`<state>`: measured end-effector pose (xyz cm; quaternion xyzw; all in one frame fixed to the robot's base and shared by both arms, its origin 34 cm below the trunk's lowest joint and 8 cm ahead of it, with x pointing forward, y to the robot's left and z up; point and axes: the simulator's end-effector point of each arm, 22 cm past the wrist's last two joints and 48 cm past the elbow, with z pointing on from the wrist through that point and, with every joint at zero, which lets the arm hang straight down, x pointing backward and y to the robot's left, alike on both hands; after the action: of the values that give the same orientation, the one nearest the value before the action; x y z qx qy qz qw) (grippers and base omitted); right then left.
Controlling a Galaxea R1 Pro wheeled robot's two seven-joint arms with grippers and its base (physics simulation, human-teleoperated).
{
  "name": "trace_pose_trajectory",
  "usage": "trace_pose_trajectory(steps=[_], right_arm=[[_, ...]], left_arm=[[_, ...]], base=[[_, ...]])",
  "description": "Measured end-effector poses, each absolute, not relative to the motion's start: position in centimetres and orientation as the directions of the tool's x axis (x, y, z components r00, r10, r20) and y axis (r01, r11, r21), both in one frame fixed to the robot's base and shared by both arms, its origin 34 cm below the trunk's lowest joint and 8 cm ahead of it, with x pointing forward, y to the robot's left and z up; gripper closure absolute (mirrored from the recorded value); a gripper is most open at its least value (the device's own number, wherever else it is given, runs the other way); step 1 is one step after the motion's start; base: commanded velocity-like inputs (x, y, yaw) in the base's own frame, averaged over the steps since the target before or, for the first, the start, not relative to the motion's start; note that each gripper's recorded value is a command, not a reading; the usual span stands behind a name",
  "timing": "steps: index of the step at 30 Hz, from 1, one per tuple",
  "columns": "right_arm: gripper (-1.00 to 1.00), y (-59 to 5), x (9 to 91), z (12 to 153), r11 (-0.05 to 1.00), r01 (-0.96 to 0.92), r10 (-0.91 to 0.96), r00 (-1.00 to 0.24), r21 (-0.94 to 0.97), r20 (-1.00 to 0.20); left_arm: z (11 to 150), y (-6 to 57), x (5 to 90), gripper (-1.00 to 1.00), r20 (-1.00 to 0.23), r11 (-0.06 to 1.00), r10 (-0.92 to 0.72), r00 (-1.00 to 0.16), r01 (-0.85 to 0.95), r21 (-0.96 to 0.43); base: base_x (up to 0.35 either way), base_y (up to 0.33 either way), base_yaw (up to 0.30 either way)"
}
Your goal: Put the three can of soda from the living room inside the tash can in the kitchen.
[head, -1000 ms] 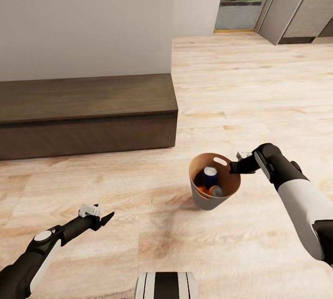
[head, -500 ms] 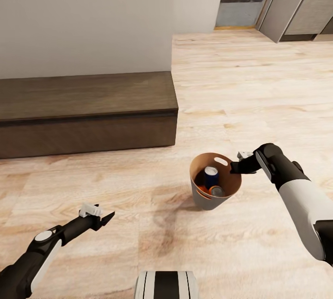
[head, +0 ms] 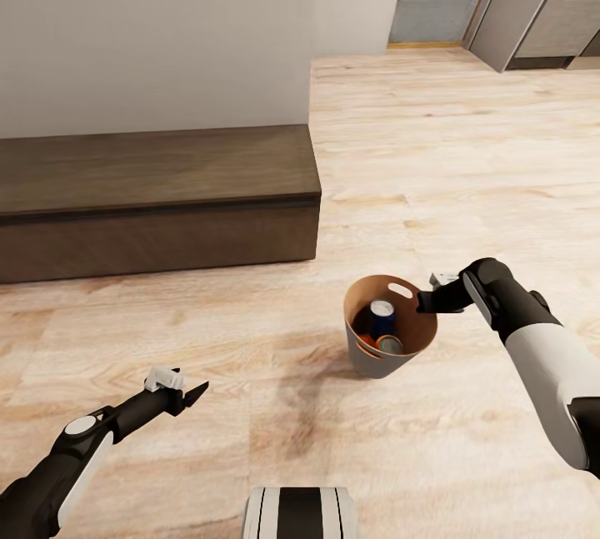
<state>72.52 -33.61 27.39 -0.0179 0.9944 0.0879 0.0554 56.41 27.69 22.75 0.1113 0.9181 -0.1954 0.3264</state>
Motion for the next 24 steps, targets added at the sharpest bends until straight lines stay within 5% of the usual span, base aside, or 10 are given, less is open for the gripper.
trace_pose_trajectory(steps=[24], right_arm=[[1.0, -33.94, 72.19, 26.57, 0.985, -0.04, -0.023, -0.995, 0.17, -0.1]], left_arm=[[22.14, 27.39, 56.08, -1.0, -0.634, 0.897, 0.073, -0.77, 0.328, -0.296]], base=[[0.0, 0.0, 0.0]])
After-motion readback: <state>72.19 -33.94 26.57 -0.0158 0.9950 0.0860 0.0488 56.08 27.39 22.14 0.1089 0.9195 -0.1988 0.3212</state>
